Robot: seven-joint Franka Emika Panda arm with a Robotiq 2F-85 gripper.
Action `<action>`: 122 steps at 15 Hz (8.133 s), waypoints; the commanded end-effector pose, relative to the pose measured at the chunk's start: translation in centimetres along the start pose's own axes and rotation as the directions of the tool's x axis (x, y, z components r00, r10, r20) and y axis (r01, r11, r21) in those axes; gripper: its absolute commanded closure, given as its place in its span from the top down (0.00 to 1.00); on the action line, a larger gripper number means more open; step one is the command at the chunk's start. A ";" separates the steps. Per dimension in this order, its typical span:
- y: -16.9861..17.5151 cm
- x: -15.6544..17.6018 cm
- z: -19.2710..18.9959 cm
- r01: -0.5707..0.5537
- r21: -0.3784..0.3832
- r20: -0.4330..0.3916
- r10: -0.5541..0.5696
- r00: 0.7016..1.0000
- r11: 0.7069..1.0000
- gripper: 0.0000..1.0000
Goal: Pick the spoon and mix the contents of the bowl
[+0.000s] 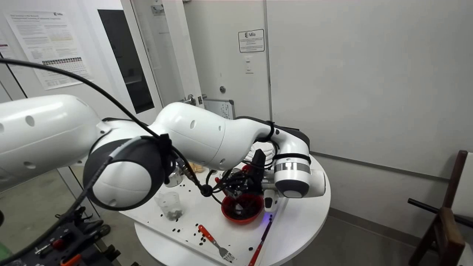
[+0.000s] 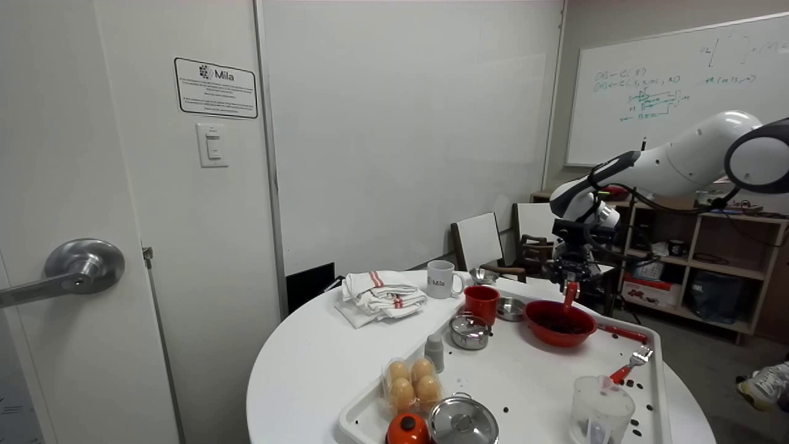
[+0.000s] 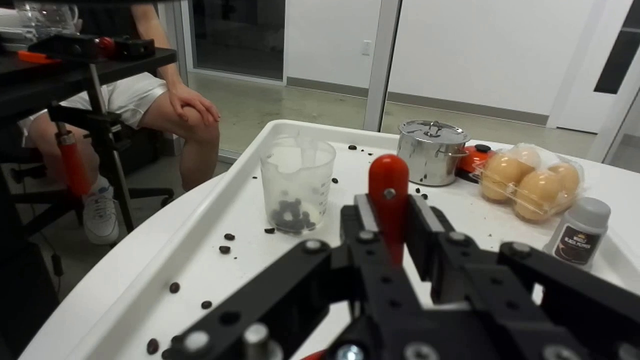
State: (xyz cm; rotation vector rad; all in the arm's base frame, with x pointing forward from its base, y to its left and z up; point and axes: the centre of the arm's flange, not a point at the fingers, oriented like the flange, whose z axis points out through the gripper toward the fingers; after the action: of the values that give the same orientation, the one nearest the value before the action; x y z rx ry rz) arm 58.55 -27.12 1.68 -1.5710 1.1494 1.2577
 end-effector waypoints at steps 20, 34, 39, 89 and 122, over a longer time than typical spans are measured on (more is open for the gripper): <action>-6.3 0.8 -3.0 -0.001 0.044 0.193 -0.008 0.981 0.999 0.07; 0.1 6.9 -7.7 -0.108 0.297 0.108 0.079 0.991 0.949 0.07; -0.5 7.3 -8.4 -0.097 0.300 0.072 0.078 0.994 0.949 0.07; -2.4 5.0 -4.1 0.005 0.036 0.068 -0.008 0.998 0.999 0.07; -2.3 5.2 -2.2 0.035 0.002 0.133 -0.035 0.991 0.999 0.07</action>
State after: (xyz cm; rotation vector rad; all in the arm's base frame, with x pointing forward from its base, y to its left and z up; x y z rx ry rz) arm 56.57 -25.16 0.18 -1.5255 1.0125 1.3410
